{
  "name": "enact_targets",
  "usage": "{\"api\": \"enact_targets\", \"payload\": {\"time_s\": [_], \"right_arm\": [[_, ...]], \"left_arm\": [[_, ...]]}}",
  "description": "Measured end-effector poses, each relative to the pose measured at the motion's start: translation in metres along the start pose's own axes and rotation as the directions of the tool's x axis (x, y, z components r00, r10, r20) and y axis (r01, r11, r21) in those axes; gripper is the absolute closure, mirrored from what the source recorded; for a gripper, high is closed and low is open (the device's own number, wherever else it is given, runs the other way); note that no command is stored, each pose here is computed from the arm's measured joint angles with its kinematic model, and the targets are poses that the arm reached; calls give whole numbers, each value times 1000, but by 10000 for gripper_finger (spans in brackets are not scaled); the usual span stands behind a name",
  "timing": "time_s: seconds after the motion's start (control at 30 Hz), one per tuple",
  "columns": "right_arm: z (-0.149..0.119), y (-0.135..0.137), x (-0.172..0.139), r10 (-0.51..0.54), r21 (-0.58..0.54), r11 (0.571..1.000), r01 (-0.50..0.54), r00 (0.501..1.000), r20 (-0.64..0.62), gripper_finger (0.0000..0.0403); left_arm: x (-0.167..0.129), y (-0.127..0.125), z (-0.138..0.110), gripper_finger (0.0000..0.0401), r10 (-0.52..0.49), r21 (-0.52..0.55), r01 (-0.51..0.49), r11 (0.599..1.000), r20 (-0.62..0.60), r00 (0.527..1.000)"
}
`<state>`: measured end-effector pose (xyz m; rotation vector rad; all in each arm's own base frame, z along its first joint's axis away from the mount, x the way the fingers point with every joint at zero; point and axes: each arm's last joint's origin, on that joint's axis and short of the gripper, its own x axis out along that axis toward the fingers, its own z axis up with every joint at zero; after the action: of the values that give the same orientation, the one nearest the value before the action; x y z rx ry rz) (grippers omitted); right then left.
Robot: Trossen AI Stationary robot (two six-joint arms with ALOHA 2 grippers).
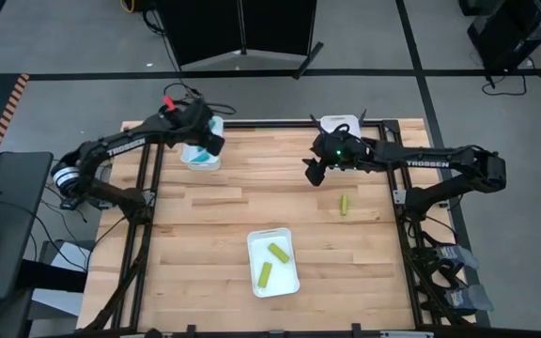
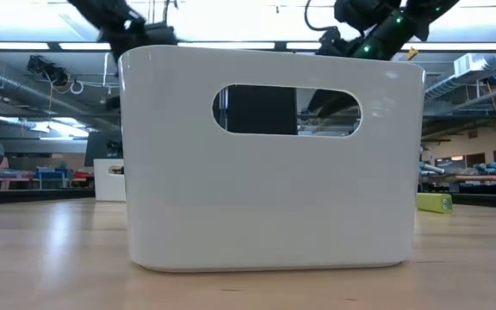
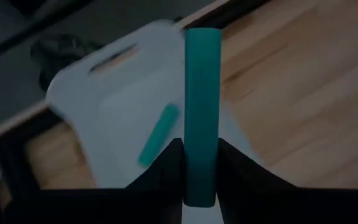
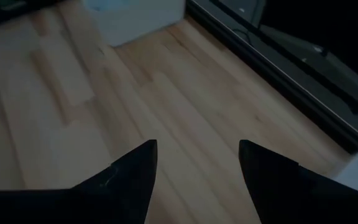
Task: Sort blocks
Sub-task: Put the blue block into the top left white bin, then put the green block into the bottom center white bin
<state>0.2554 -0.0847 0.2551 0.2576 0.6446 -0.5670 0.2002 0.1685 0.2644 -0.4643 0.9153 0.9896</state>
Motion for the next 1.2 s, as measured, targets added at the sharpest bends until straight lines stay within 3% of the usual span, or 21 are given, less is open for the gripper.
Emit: {"api": "enact_targets", "payload": {"time_s": [0.17, 0.33, 0.5, 0.67, 0.77, 0.93, 1.03, 1.2], "right_arm": [[1, 9, -2, 31, -13, 999, -31, 999, 27, 165], [-3, 20, -4, 65, -48, 997, -64, 998, 15, 165], [-11, 31, -8, 88, -90, 992, -90, 996, -35, 165], [-31, 40, -14, 72, -121, 988, -96, 980, -187, 165], [-45, 42, -20, -7, -84, 996, -17, 959, -284, 165], [-64, 43, -31, -113, 80, 984, 160, 903, -413, 165], [-74, 43, -39, -196, 142, 947, 289, 868, -456, 164], [-88, 42, -53, -335, 213, 847, 487, 801, -496, 153]], "left_arm": [[20, 13, -17, 327, 39, -69, -43, 997, -52, 998], [26, 14, -19, 227, 31, -71, -34, 997, -35, 999], [22, 11, -15, 156, -35, -51, 34, 998, -22, 999], [2, -4, -11, 133, -173, 4, 174, 985, 81, 982], [-19, -19, -10, 135, -258, 65, 250, 966, 188, 948], [-54, -42, -12, 143, -391, 159, 357, 920, 332, 859], [-67, -53, -17, 146, -437, 204, 388, 899, 362, 824], [-77, -70, -27, 147, -475, 257, 404, 878, 369, 799]]}}
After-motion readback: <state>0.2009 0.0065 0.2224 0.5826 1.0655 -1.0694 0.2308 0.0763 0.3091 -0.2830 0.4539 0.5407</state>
